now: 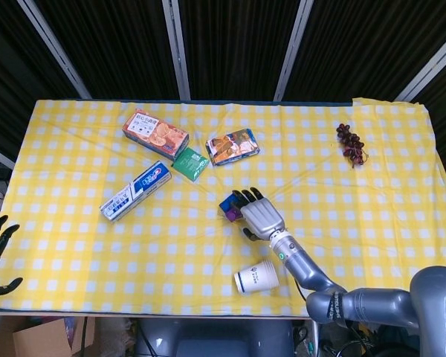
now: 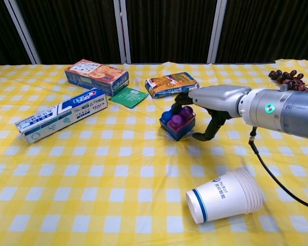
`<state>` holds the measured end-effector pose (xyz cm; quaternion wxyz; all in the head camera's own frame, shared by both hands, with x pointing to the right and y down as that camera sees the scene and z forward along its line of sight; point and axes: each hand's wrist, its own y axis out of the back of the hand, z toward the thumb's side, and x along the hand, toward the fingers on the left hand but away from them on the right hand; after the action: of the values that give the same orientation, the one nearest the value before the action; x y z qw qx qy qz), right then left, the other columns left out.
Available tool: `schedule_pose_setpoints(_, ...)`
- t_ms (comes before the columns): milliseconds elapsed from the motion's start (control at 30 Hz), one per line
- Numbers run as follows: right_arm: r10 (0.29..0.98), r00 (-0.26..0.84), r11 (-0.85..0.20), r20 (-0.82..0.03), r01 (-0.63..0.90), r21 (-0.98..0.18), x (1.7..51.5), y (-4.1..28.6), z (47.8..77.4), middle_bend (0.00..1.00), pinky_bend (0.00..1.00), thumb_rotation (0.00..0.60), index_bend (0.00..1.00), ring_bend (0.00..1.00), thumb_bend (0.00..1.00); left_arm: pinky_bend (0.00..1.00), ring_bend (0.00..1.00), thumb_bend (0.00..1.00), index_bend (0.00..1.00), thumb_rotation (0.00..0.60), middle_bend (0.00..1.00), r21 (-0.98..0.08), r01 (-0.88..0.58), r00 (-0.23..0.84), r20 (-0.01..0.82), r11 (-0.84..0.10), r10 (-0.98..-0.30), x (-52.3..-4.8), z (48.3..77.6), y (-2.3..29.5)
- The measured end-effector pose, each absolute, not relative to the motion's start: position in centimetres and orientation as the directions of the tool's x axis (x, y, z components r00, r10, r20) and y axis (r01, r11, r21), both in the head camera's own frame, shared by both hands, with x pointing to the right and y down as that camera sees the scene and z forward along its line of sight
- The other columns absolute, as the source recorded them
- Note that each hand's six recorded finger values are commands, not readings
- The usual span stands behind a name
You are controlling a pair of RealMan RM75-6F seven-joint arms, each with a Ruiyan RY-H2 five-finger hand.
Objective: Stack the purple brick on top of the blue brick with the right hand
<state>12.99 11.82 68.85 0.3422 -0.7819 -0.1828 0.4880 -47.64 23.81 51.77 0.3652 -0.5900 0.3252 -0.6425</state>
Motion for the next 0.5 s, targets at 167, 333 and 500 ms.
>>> schedule_pose_setpoints(167,0.645,0.458,-0.685,-0.612,-0.008,-0.728,13.3,11.4,68.4,0.00,0.00,0.600,0.05,0.00,0.46,0.04,0.00,0.00,0.12,0.600,0.00,-0.848,0.087,-0.039,0.521,-0.522,-0.853,-47.7,51.8,23.8)
schedule_pose_setpoints(333,0.663,0.455,-0.680,-0.594,0.034,-0.733,13.8,10.9,68.0,0.00,0.00,0.600,0.05,0.00,0.46,0.04,0.00,0.00,0.12,0.600,0.00,-0.848,0.088,-0.040,0.522,-0.523,-0.852,-47.7,51.8,23.8)
schedule_pose_setpoints(500,0.672,0.450,-0.672,-0.589,0.035,-0.740,14.7,10.7,67.2,0.00,0.00,0.600,0.14,0.00,0.46,0.04,0.00,0.00,0.12,0.600,0.00,-0.849,0.086,-0.043,0.520,-0.522,-0.853,-47.8,51.8,23.8)
